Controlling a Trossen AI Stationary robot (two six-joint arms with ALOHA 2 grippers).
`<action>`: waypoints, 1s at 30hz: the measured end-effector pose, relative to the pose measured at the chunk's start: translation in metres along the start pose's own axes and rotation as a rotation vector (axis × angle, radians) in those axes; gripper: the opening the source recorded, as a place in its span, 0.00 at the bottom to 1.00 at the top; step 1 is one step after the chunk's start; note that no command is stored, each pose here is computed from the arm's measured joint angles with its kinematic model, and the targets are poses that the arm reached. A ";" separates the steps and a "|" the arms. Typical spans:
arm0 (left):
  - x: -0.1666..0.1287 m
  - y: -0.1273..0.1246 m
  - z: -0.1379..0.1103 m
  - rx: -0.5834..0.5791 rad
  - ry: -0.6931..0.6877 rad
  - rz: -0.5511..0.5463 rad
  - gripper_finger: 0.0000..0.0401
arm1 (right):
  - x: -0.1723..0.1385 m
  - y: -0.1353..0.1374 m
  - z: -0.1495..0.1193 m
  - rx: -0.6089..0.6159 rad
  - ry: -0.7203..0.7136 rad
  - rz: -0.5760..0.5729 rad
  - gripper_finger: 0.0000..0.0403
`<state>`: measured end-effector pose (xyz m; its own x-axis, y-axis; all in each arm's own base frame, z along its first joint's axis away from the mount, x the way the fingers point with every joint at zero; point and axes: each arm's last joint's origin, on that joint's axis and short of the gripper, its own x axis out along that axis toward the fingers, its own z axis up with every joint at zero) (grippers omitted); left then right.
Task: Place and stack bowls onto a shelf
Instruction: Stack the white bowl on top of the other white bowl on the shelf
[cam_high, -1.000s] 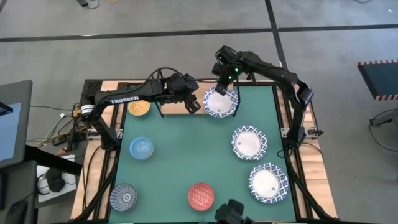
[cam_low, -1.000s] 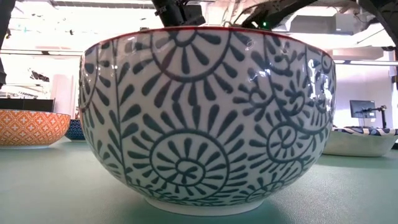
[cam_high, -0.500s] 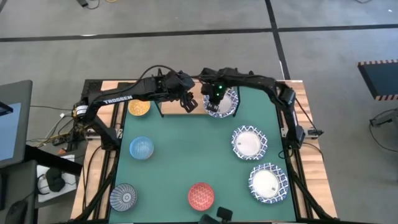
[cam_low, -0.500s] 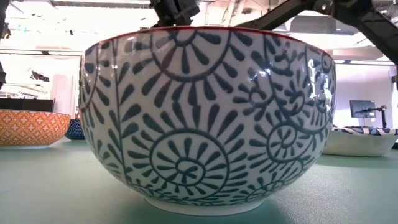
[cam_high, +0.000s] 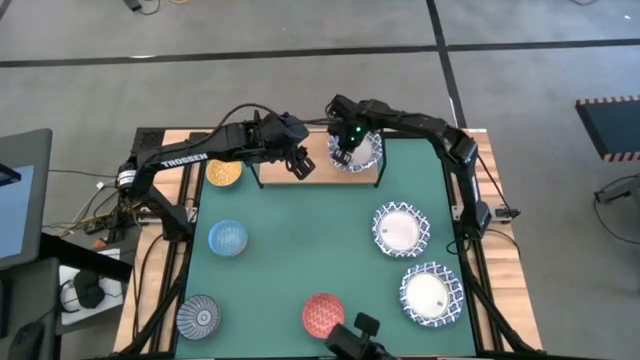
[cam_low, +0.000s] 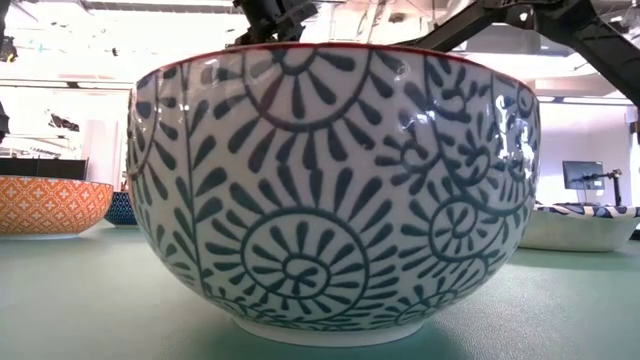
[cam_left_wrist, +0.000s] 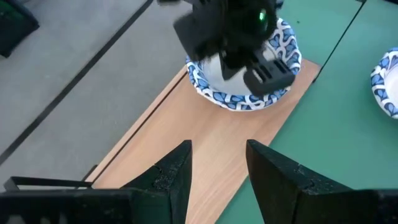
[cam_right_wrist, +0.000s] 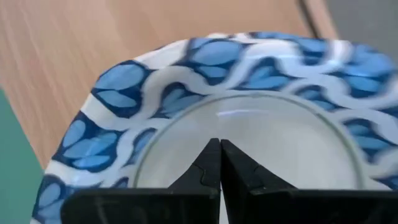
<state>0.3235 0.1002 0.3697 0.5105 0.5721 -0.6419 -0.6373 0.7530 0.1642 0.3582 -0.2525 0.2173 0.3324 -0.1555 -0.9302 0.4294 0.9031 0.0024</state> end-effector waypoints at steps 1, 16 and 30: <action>0.000 0.000 0.000 0.000 0.000 0.000 0.34 | -0.006 0.000 0.001 0.009 -0.014 0.000 0.07; 0.004 -0.002 -0.002 0.106 -0.003 -0.017 0.34 | -0.183 0.049 -0.052 0.240 -0.186 -0.028 0.29; 0.025 -0.014 -0.022 0.224 0.036 -0.278 0.34 | -0.152 0.091 -0.198 0.601 -0.038 -0.020 0.41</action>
<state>0.3326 0.0967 0.3349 0.6232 0.3267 -0.7106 -0.3326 0.9330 0.1372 0.1804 -0.0676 0.2867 0.3443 -0.1938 -0.9186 0.8317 0.5170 0.2026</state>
